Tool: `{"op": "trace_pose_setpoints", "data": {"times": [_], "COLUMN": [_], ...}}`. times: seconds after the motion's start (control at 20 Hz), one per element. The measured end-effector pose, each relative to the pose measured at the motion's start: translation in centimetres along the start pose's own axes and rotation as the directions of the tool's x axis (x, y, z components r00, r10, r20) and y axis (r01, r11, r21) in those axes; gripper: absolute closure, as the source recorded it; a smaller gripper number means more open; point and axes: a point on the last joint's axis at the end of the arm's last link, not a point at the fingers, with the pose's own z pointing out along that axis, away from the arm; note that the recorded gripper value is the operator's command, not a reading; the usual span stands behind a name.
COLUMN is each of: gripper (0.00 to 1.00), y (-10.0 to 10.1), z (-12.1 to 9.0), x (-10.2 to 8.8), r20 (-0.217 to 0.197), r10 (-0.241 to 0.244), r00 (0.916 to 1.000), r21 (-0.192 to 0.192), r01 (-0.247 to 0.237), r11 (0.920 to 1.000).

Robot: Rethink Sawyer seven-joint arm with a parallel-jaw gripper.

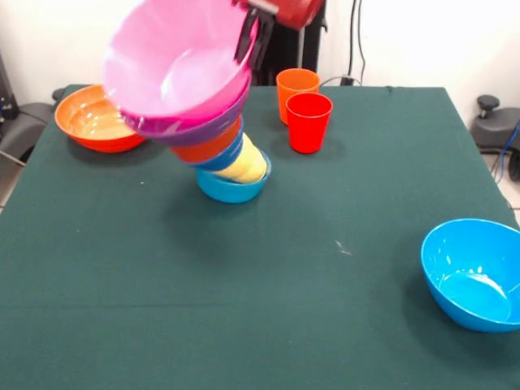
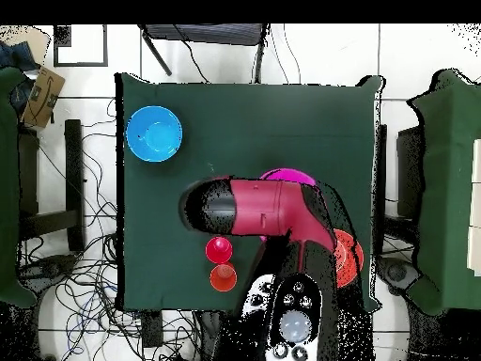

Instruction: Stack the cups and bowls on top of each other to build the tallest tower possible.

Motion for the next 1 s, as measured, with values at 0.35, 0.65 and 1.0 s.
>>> {"op": "trace_pose_setpoints", "data": {"times": [0.35, 0.65, 1.0], "gripper": [1.0, 1.0, 1.0], "y": [2.5, 5.5, 8.1], "z": [-1.4, 0.9, 2.1], "x": [1.1, 1.5, 3.5], "r20": [-0.011, 0.119, 0.149], "r10": [-0.01, -0.074, -0.118], "r00": [0.9999, 0.9902, 0.9818], "r21": [-0.022, -0.012, -0.012], "r01": [0.01, 0.076, 0.121], "r11": [0.9997, 0.9971, 0.9926]}}
